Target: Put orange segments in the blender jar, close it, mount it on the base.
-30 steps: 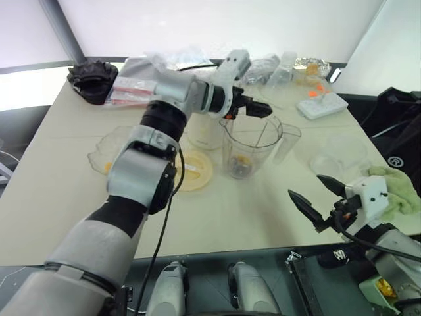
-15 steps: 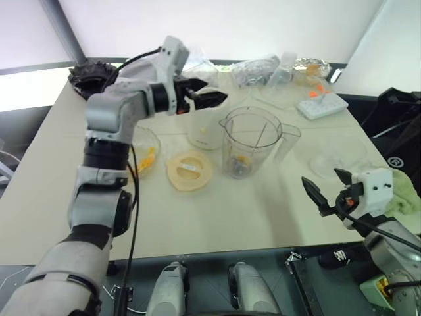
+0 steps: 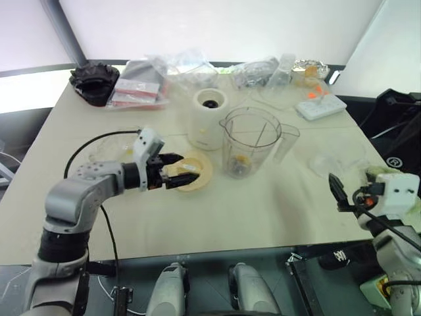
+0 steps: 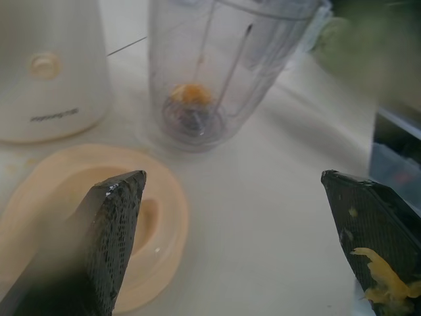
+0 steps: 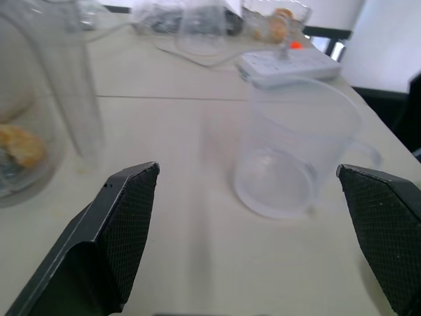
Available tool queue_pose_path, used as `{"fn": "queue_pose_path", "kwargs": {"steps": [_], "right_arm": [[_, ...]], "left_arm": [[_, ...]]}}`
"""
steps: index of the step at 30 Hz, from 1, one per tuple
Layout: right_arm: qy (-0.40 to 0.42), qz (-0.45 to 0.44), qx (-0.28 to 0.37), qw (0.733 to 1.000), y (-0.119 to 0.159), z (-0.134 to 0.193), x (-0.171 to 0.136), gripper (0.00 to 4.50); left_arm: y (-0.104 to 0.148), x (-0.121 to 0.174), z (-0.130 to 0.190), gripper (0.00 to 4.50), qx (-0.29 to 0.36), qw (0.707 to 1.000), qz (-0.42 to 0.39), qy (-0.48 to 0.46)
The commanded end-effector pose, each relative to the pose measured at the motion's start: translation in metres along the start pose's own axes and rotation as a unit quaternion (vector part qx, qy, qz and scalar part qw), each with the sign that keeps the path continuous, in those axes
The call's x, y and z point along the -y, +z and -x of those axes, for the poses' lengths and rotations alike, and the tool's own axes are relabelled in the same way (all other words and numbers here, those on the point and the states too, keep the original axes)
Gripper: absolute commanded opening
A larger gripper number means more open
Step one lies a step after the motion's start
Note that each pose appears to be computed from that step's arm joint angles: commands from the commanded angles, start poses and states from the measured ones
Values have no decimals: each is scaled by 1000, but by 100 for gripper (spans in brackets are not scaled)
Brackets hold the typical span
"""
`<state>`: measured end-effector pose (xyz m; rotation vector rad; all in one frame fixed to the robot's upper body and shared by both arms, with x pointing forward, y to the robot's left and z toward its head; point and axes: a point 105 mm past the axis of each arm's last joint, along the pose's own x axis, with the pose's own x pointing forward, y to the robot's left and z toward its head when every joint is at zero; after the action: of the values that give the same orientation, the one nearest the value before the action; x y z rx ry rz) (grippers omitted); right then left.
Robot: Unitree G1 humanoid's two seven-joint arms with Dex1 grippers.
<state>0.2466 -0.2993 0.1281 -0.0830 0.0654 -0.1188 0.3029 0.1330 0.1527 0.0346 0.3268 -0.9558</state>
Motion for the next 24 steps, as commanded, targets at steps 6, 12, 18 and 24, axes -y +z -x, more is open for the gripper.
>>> {"fn": "queue_pose_path", "kwargs": {"steps": [6,12,18,24], "right_arm": [[-37,0,12,999,-8,-6,23,450],[-84,-15,18,996,-8,-17,49,450],[-110,-31,13,993,-14,-34,66,450],[-121,-38,9,992,-15,-55,75,450]], "left_arm": [[-17,17,7,445,-2,998,-68,-15],[-29,26,-6,445,2,998,-64,-8],[-38,38,-10,445,-2,998,-64,-16],[-34,36,-15,445,3,998,-68,-3]]}}
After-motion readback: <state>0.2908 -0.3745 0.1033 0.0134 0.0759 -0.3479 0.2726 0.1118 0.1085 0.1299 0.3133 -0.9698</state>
